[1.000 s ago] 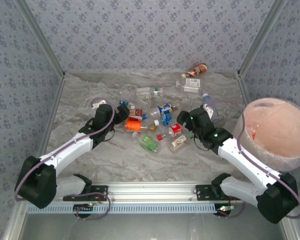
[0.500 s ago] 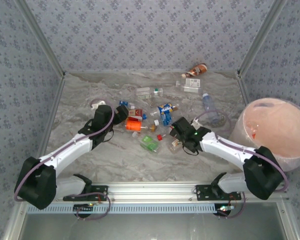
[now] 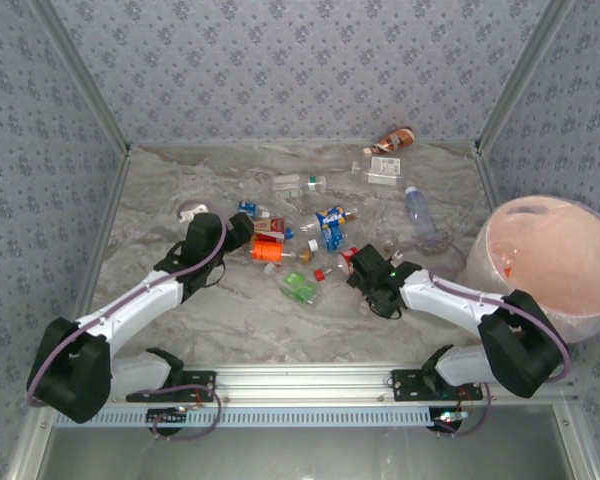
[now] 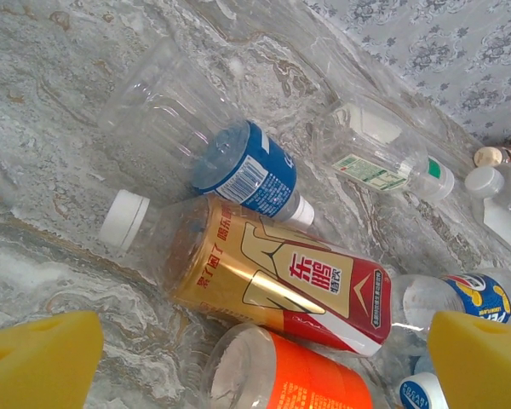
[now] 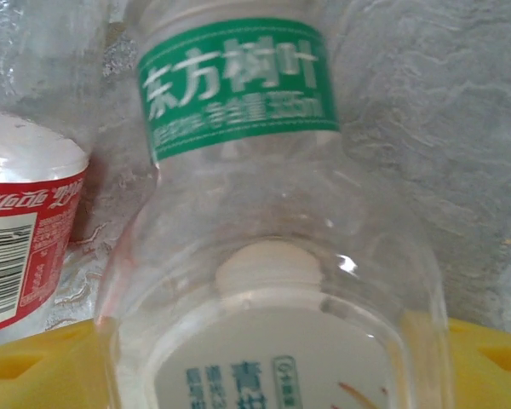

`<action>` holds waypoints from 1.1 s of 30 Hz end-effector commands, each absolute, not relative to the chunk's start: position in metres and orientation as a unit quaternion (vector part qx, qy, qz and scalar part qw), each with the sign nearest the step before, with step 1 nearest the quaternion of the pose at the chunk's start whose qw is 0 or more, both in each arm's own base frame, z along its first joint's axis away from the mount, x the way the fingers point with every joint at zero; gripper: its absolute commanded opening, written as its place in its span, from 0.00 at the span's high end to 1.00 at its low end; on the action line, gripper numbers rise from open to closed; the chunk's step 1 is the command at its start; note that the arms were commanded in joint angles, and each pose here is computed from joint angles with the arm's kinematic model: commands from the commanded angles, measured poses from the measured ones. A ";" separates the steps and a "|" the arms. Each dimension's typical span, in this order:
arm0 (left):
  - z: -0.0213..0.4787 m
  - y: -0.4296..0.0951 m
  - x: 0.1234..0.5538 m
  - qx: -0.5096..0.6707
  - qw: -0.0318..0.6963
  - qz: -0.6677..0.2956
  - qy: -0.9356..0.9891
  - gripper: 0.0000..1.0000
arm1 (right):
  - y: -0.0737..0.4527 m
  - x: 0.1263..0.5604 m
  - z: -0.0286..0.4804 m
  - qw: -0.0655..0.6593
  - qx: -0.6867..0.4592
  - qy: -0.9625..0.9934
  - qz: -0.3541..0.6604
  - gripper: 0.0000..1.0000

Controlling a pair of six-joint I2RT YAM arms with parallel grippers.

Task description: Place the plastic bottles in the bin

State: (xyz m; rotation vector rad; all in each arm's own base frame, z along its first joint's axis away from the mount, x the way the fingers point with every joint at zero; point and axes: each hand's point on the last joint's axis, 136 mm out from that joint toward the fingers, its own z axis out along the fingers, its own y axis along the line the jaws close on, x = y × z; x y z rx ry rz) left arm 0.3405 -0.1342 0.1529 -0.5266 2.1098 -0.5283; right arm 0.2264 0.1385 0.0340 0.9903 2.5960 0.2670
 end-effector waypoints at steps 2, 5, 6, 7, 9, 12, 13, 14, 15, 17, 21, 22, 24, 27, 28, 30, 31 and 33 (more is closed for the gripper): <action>0.154 -0.124 0.335 -0.219 0.447 -0.203 0.843 0.02 | 0.130 0.220 0.032 0.172 0.365 0.911 0.084 0.14; 0.155 -0.121 0.333 -0.220 0.449 -0.200 0.843 0.02 | 0.127 0.220 0.026 0.168 0.356 0.916 0.070 0.14; 0.156 -0.120 0.333 -0.221 0.451 -0.198 0.842 0.02 | 0.127 0.221 0.025 0.169 0.351 0.919 0.067 0.15; 0.157 -0.120 0.333 -0.221 0.452 -0.197 0.841 0.02 | 0.127 0.222 0.024 0.169 0.345 0.921 0.065 0.15; 0.157 -0.118 0.332 -0.223 0.454 -0.195 0.841 0.02 | 0.128 0.226 0.024 0.170 0.335 0.924 0.067 0.17; 0.156 -0.117 0.331 -0.226 0.451 -0.193 0.842 0.02 | 0.127 0.227 0.023 0.168 0.327 0.928 0.067 0.21; 0.156 -0.117 0.331 -0.225 0.450 -0.194 0.842 0.02 | 0.126 0.228 0.023 0.170 0.322 0.929 0.068 0.25; 0.156 -0.117 0.331 -0.225 0.449 -0.195 0.843 0.02 | 0.124 0.228 0.024 0.172 0.319 0.930 0.068 0.28; 0.156 -0.118 0.330 -0.225 0.447 -0.195 0.843 0.02 | 0.124 0.230 0.025 0.175 0.314 0.931 0.069 0.31; 0.158 -0.118 0.330 -0.225 0.448 -0.197 0.843 0.02 | 0.122 0.235 0.034 0.195 0.299 0.932 0.069 0.37; 0.162 -0.117 0.330 -0.224 0.450 -0.197 0.842 0.02 | 0.124 0.249 0.060 0.250 0.256 0.930 0.078 0.45; 0.163 -0.118 0.331 -0.223 0.450 -0.198 0.842 0.02 | 0.126 0.252 0.067 0.264 0.242 0.930 0.078 0.47; 0.164 -0.119 0.332 -0.222 0.449 -0.198 0.842 0.02 | 0.130 0.258 0.083 0.292 0.214 0.929 0.082 0.49; 0.169 -0.127 0.335 -0.209 0.446 -0.210 0.844 0.02 | 0.136 0.270 0.114 0.339 0.158 0.924 0.085 0.49; 0.171 -0.132 0.337 -0.201 0.444 -0.216 0.846 0.02 | 0.139 0.275 0.126 0.356 0.136 0.920 0.087 0.50; 0.175 -0.141 0.340 -0.188 0.438 -0.231 0.848 0.02 | 0.146 0.285 0.151 0.394 0.099 0.909 0.099 0.51; 0.176 -0.145 0.341 -0.181 0.435 -0.237 0.850 0.02 | 0.150 0.290 0.164 0.414 0.081 0.900 0.106 0.52; 0.178 -0.152 0.342 -0.170 0.432 -0.249 0.850 0.02 | 0.156 0.299 0.189 0.450 0.051 0.884 0.115 0.53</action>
